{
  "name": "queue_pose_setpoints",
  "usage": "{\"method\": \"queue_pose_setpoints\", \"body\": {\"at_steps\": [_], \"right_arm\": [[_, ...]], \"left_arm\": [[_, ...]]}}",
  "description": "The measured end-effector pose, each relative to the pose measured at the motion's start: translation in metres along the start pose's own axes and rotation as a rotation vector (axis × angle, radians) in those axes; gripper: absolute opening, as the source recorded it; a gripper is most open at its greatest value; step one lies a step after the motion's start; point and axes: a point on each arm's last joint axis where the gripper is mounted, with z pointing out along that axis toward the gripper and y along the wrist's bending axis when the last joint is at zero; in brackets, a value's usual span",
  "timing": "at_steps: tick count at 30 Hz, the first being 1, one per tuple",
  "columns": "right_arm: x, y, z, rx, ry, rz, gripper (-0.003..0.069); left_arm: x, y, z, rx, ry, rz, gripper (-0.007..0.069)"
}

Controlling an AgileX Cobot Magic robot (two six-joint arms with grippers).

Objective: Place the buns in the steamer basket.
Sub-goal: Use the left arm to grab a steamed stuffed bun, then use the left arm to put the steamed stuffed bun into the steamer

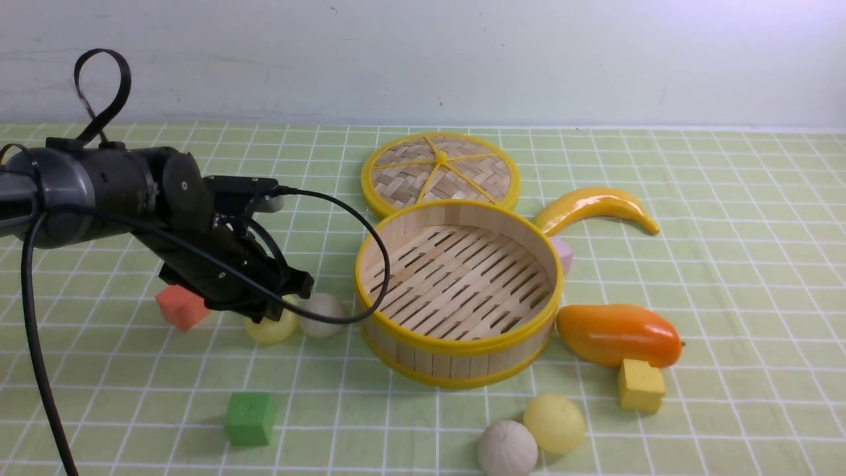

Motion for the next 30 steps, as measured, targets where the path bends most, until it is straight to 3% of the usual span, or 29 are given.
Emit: {"method": "queue_pose_setpoints", "body": {"at_steps": [3,8,15,18,22,25,30], "right_arm": [[0.0,0.0,0.0,0.0,0.0,0.0,0.0239],[0.0,0.0,0.0,0.0,0.0,0.0,0.0239],[0.0,0.0,0.0,0.0,0.0,0.0,0.0239],[0.0,0.0,0.0,0.0,0.0,0.0,0.0239],[0.0,0.0,0.0,0.0,0.0,0.0,0.0239],[0.0,0.0,0.0,0.0,0.0,0.0,0.0239],[0.0,0.0,0.0,0.0,0.0,0.0,0.0239]], "left_arm": [[0.0,0.0,0.0,0.0,-0.001,0.0,-0.0011],[-0.002,-0.001,-0.006,0.001,-0.01,0.002,-0.0013],[-0.012,-0.012,-0.072,0.018,-0.128,0.027,-0.0013],[-0.015,-0.031,-0.095,0.053,-0.188,0.093,-0.0013],[-0.027,-0.079,-0.1,0.139,-0.233,0.209,-0.0013],[-0.039,-0.107,-0.087,0.184,-0.233,0.25,-0.0013],[-0.058,-0.121,-0.045,0.193,-0.19,0.248,-0.0013]]}}
